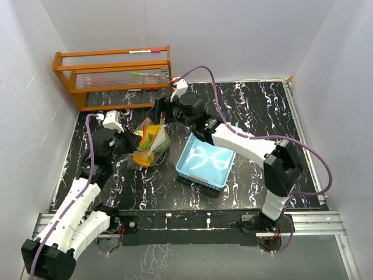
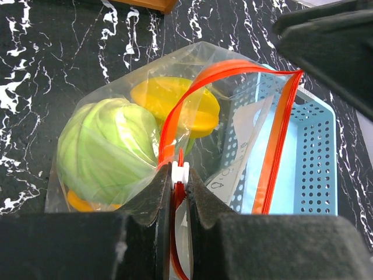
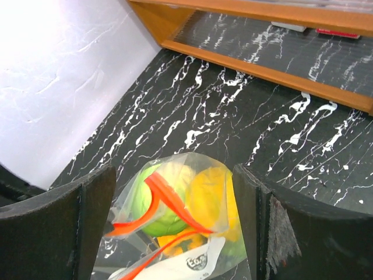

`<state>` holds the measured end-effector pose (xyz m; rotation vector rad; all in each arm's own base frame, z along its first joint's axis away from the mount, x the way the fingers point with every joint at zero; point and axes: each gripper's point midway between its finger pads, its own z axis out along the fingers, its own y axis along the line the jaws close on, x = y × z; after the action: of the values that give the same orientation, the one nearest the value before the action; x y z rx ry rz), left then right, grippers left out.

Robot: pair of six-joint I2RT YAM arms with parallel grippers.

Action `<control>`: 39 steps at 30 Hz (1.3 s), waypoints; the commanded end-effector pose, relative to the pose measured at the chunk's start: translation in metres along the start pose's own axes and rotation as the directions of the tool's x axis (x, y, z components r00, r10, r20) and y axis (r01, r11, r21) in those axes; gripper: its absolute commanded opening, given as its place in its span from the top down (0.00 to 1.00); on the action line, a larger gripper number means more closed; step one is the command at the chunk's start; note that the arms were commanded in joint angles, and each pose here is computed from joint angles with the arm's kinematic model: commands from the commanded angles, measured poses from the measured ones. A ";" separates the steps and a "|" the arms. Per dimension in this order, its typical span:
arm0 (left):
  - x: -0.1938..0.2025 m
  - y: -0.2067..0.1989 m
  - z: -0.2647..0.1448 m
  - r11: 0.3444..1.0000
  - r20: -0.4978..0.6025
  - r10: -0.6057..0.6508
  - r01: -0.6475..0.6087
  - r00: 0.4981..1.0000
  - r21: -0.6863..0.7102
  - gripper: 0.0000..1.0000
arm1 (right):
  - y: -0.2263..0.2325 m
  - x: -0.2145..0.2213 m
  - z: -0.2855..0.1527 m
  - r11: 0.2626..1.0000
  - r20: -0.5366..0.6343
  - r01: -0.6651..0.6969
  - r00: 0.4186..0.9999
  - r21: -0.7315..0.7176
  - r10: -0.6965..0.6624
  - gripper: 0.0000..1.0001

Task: Place the food in the zip-top bag and seal the zipper
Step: Adjust the zipper food storage bag at the center of the board.

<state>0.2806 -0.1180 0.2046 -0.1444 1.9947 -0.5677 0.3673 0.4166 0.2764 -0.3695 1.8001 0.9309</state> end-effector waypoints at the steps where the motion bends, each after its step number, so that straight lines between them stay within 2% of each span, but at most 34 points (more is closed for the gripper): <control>1: -0.006 -0.013 -0.007 0.998 0.017 -0.010 0.009 1.000 0.054 1.00 | -0.005 0.001 0.013 0.999 0.009 -0.035 0.999 0.017 0.035 0.18; 6: -0.008 -0.017 -0.009 0.998 0.018 -0.010 0.008 1.000 0.063 1.00 | -0.011 0.014 0.011 0.999 -0.017 -0.041 0.999 0.031 0.041 0.22; 7: -0.008 -0.017 -0.010 0.998 0.019 -0.010 0.008 1.000 0.064 1.00 | -0.010 0.016 0.009 0.999 -0.023 -0.042 0.999 0.029 0.042 0.25; 9: -0.008 -0.016 -0.009 0.998 0.017 -0.009 0.008 1.000 0.059 1.00 | -0.010 0.020 0.003 0.999 -0.034 -0.046 0.998 0.021 0.047 0.47; 11: -0.007 -0.014 -0.009 0.999 0.015 -0.008 0.008 1.000 0.050 1.00 | -0.008 0.016 -0.008 0.998 -0.022 -0.052 0.998 0.019 0.053 0.76; 12: -0.007 -0.013 -0.009 0.999 0.016 -0.009 0.008 1.000 0.040 1.00 | -0.009 0.017 -0.013 0.998 -0.021 -0.052 0.998 0.026 0.053 0.84; 13: -0.009 -0.011 -0.009 1.000 0.020 -0.008 0.008 1.000 0.027 0.98 | -0.013 0.018 -0.017 0.998 -0.016 -0.052 0.998 0.042 0.052 0.86; 15: -0.012 -0.009 -0.010 1.000 0.026 0.004 -0.004 1.000 0.010 0.74 | -0.020 0.018 -0.027 0.996 -0.002 -0.047 0.999 0.081 0.047 0.88; 17: -0.019 -0.007 -0.013 1.000 0.038 0.026 -0.026 0.999 -0.013 0.65 | -0.025 0.017 -0.034 0.994 0.008 -0.038 0.999 0.107 0.037 0.89; 18: -0.024 -0.007 -0.015 0.999 0.045 0.048 -0.048 0.998 -0.017 0.53 | -0.028 0.017 -0.037 0.992 0.012 -0.036 0.999 0.120 0.035 0.90; 20: -0.034 -0.010 -0.020 0.994 0.057 0.108 -0.107 0.993 -0.017 0.09 | -0.031 0.015 -0.040 0.990 0.022 -0.031 0.999 0.135 0.028 0.90; 21: -0.039 -0.012 -0.023 0.990 0.062 0.138 -0.137 0.989 -0.012 0.03 | -0.032 0.014 -0.041 0.989 0.027 -0.026 0.999 0.143 0.022 0.90; 26: -0.056 -0.023 -0.038 0.969 0.113 0.240 -0.244 0.964 0.023 0.03 | -0.039 0.009 -0.043 0.987 0.034 -0.007 0.999 0.161 0.002 0.90; 29: -0.065 -0.007 -0.044 0.973 0.153 0.227 -0.218 0.962 -0.073 0.03 | -0.042 0.007 -0.045 0.986 0.036 0.000 0.999 0.164 -0.006 0.90; 31: -0.066 0.001 -0.045 0.980 0.155 0.173 -0.155 0.973 -0.125 0.04 | -0.043 0.007 -0.047 0.986 0.037 0.002 0.999 0.164 -0.008 0.90; 35: -0.057 0.004 -0.042 0.987 0.100 0.035 -0.018 0.994 -0.161 0.20 | -0.044 0.007 -0.048 0.987 0.035 0.002 0.999 0.161 -0.008 0.90; 37: -0.047 0.004 -0.041 0.987 0.047 0.067 -0.060 0.997 -0.151 0.31 | -0.042 0.006 -0.048 0.988 0.036 0.004 0.999 0.153 -0.009 0.90; 39: -0.042 0.007 -0.046 0.983 0.054 0.131 -0.123 0.990 -0.133 0.38 | -0.043 0.005 -0.047 0.989 0.032 0.011 0.999 0.149 -0.016 0.90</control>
<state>0.2748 -0.0868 0.2553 -0.1517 1.9492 -0.3716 0.3578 0.3581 0.2223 -0.2715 1.9320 0.7556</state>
